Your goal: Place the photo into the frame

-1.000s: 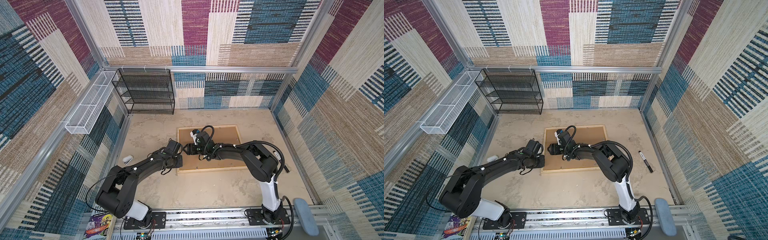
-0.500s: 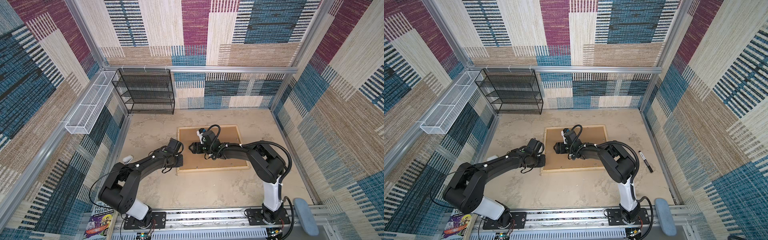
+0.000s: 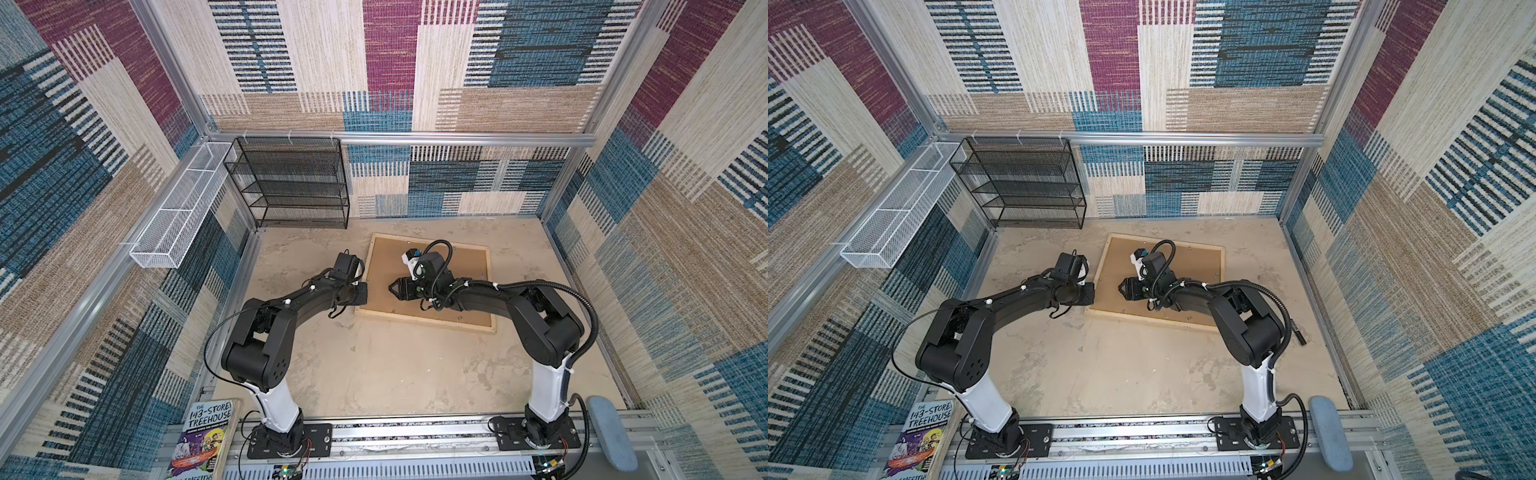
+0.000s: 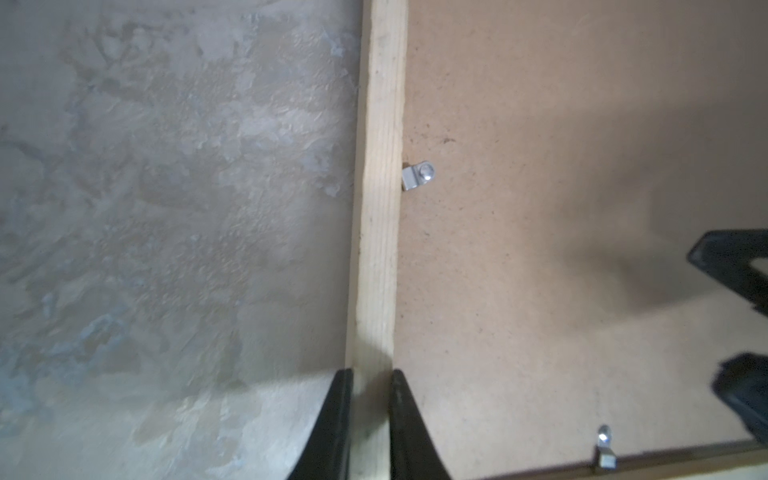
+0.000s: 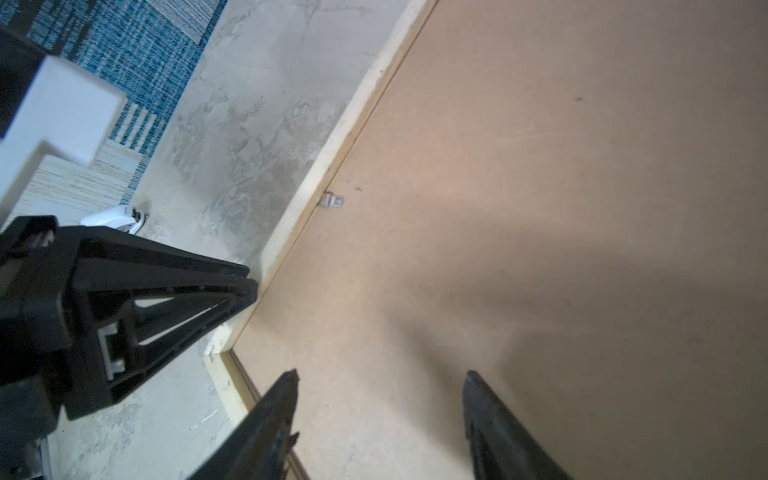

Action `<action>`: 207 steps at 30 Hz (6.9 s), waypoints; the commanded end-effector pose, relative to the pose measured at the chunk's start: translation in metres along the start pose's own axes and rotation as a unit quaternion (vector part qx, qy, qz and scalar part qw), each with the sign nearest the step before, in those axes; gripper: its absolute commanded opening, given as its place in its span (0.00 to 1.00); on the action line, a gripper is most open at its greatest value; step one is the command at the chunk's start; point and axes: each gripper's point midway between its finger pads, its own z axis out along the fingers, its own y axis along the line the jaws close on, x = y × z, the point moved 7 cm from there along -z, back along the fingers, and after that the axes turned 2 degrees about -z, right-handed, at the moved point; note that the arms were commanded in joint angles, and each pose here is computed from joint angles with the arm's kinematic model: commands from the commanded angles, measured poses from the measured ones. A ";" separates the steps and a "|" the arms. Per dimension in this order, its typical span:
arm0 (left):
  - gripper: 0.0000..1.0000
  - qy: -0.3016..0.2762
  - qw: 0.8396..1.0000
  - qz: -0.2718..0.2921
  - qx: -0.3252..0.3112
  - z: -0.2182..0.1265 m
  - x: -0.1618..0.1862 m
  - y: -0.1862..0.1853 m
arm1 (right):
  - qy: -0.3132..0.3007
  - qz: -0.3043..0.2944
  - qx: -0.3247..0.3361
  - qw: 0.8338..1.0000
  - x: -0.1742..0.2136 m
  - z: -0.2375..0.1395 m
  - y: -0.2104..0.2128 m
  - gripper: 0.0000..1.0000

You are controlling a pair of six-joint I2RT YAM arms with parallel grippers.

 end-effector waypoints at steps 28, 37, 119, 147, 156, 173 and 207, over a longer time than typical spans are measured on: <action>0.04 0.053 0.993 -0.106 0.010 -0.001 0.052 0.000 | -0.018 -0.045 0.038 0.998 0.008 0.077 0.008 0.29; 0.04 0.054 0.993 -0.108 0.011 -0.002 0.054 -0.002 | 0.015 -0.081 0.045 0.996 0.032 0.083 0.009 0.27; 0.11 0.042 0.994 -0.099 0.021 0.026 0.046 -0.010 | 0.168 -0.149 0.166 0.960 0.095 0.080 -0.024 0.25; 0.10 0.064 0.993 -0.099 0.028 0.024 0.057 -0.025 | 0.151 -0.106 0.175 0.967 0.094 0.081 -0.023 0.23; 0.10 0.072 0.992 -0.099 0.032 0.026 0.061 -0.029 | 0.153 -0.078 0.184 0.968 0.095 0.085 -0.025 0.24; 0.14 0.074 0.993 -0.092 0.028 0.026 0.063 -0.033 | 0.154 -0.092 0.144 0.973 0.103 0.081 -0.019 0.27; 0.13 0.078 0.992 -0.090 0.039 0.024 0.061 -0.036 | 0.182 -0.077 0.213 0.957 0.103 0.077 -0.030 0.31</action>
